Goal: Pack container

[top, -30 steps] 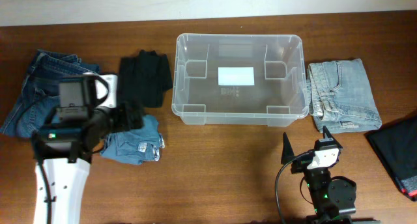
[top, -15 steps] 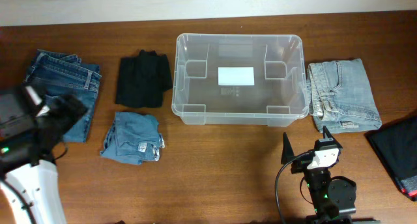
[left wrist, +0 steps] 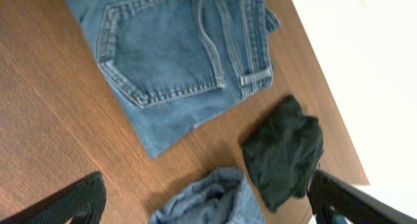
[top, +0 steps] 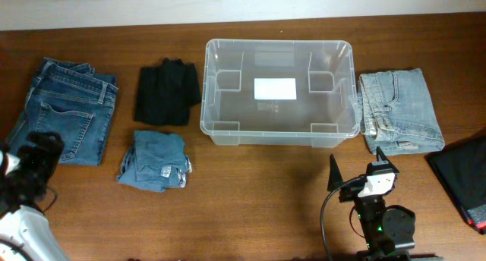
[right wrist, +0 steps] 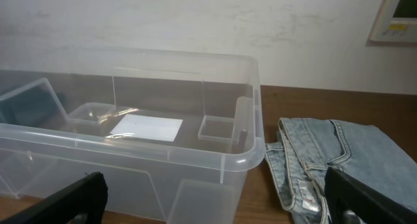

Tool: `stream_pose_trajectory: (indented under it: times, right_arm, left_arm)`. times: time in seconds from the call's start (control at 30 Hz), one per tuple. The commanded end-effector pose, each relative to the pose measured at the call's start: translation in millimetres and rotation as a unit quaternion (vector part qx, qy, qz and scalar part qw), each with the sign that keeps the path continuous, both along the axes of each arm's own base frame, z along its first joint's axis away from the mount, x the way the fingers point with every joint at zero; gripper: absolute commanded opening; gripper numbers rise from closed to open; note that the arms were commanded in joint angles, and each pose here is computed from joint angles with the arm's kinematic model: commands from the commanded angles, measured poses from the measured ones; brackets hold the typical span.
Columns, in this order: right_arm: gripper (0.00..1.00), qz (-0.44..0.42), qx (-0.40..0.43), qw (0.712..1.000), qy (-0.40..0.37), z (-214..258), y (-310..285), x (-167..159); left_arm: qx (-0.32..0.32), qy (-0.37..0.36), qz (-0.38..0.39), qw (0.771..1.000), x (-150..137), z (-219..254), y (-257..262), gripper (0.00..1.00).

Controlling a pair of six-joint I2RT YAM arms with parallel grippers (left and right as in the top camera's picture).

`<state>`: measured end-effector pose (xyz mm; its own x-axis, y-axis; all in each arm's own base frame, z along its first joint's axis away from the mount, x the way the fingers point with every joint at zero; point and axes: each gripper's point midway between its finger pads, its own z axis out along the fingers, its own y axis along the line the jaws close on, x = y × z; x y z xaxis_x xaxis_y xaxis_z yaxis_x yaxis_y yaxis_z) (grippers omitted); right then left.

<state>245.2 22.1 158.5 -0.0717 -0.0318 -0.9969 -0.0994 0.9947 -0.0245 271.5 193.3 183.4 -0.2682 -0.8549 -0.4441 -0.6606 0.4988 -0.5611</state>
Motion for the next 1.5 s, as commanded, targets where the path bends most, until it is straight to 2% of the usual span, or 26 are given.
stream_pose_trajectory:
  times: [0.0,0.13,0.37,0.5,0.73,1.0,1.2,1.47]
  right_arm:
    - [0.98,0.0,0.0,1.0,0.001,-2,-1,0]
    - [0.98,0.0,0.0,1.0,0.001,-2,-1,0]
    - [0.98,0.0,0.0,1.0,0.001,-2,-1,0]
    - [0.98,0.0,0.0,1.0,0.001,-2,-1,0]
    - [0.98,0.0,0.0,1.0,0.001,-2,-1,0]
    - [0.98,0.0,0.0,1.0,0.001,-2,-1,0]
    - [0.98,0.0,0.0,1.0,0.001,-2,-1,0]
    - [0.98,0.0,0.0,1.0,0.001,-2,-1,0]
  left_arm:
    - [-0.052,-0.025,-0.002,0.998,-4,-17,-1,0.99]
    - [-0.067,-0.029,-0.019,0.997,0,-38,0,0.99]
    - [-0.137,-0.029,-0.042,0.989,17,-79,1,0.99]
    - [-0.167,-0.004,-0.036,0.985,16,-106,2,0.99]
    - [-0.153,0.047,-0.006,0.987,6,-133,14,0.99]
    - [-0.14,0.056,0.001,0.989,3,-135,19,0.99]
    - [-0.182,0.005,-0.056,0.982,19,-120,-7,0.98]
    - [-0.126,-0.002,-0.128,0.984,43,-98,-38,0.98]
